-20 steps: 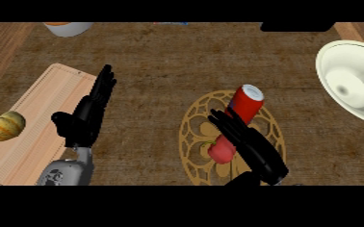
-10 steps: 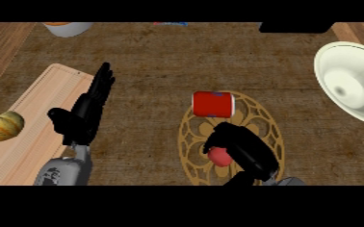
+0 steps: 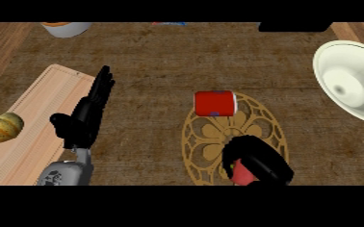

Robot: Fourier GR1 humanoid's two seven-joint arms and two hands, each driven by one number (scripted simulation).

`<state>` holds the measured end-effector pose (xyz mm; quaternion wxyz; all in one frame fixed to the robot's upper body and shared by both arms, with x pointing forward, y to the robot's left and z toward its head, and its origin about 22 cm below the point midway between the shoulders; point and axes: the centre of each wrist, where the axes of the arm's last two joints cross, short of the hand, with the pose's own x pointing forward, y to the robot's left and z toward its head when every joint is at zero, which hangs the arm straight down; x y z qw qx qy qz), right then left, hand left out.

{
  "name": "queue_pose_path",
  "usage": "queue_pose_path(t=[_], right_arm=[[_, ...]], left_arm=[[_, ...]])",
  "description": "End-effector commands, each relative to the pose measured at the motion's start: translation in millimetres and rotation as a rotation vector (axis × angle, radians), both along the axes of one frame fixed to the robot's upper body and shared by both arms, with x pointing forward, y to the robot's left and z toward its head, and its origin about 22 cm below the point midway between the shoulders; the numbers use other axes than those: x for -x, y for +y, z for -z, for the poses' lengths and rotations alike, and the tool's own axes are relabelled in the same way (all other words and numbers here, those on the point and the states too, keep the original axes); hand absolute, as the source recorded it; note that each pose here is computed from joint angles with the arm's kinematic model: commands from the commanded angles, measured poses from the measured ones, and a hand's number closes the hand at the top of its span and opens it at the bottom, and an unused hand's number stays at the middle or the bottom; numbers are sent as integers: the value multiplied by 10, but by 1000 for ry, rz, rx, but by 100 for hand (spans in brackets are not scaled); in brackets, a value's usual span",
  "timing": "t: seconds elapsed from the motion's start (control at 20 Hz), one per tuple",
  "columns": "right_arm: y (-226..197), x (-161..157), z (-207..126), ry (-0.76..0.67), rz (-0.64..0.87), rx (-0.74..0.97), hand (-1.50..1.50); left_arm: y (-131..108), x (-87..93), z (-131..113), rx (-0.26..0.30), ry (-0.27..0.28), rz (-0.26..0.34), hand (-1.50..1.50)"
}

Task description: Pick the bell pepper from the placemat and place it in the bowl

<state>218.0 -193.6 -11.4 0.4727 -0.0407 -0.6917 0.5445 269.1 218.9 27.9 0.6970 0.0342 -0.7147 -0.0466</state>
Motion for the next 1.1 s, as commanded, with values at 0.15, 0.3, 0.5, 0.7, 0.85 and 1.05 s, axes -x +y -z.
queue_pose_path(t=[0.15, 0.3, 0.5, 0.7, 0.85, 1.05], right_arm=[[-1423, 454, -60, 238, 53, -174, 150], [-1711, 562, -295, 162, 10, -350, 150], [-2000, 736, -737, 58, -24, -434, 150], [-2183, 808, -1207, -121, -3, -459, 150], [-2179, 920, -1642, -168, 48, -433, 150], [-2288, 1016, -2035, -221, 152, -387, 150]], left_arm=[[30, 24, 1, 3, 2, -32, 0], [62, 25, 26, 10, 9, -36, 0], [184, 51, -61, 10, -4, -26, 0], [120, -18, 43, 1, 15, -37, 0], [58, 17, -35, 8, 14, -23, 0], [-128, -66, -27, -1, -1, -11, 0]])
